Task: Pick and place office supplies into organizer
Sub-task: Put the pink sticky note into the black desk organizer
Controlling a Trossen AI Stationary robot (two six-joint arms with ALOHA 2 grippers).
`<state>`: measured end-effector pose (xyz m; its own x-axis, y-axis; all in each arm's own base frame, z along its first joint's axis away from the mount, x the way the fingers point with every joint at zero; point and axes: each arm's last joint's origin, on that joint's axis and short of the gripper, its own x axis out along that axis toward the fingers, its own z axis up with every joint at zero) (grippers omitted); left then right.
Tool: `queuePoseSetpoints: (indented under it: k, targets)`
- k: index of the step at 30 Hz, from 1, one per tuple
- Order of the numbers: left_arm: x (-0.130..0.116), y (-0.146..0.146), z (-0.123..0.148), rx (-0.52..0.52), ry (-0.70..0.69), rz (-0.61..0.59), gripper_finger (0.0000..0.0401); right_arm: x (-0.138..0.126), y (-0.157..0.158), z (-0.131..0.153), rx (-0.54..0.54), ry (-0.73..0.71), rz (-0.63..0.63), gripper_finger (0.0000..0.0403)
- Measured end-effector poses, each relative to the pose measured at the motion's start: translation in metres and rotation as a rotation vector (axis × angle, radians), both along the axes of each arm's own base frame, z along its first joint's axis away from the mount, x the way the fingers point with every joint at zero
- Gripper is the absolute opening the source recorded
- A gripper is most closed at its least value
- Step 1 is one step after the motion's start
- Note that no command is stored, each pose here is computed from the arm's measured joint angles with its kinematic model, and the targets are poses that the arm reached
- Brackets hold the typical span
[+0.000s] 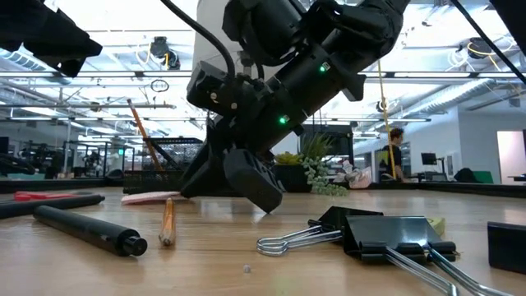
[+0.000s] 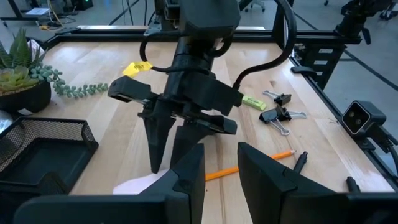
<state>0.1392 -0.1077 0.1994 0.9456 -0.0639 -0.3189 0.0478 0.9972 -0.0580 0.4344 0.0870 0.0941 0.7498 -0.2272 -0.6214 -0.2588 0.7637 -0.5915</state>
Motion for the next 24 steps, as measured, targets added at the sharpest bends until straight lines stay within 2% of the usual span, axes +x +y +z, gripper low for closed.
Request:
queuePoseSetpoints:
  k: [10,16,20,24]
  targets:
    - [0.0,0.0,0.0,-0.001,0.0,0.0,0.0097,0.001,-0.005,0.0,0.016,0.003,-0.003,0.012]
    - [0.0,0.0,0.0,0.002,0.004,0.0,0.0097,-0.002,0.004,-0.002,0.051,0.037,0.061,0.012]
    - [0.0,0.0,-0.001,0.004,0.008,0.0,0.0097,-0.005,0.016,-0.001,0.07,0.03,0.072,0.0133]
    - [0.0,0.0,0.0,-0.004,0.0,-0.001,0.0097,-0.003,0.011,-0.002,0.092,0.024,0.048,0.0156]
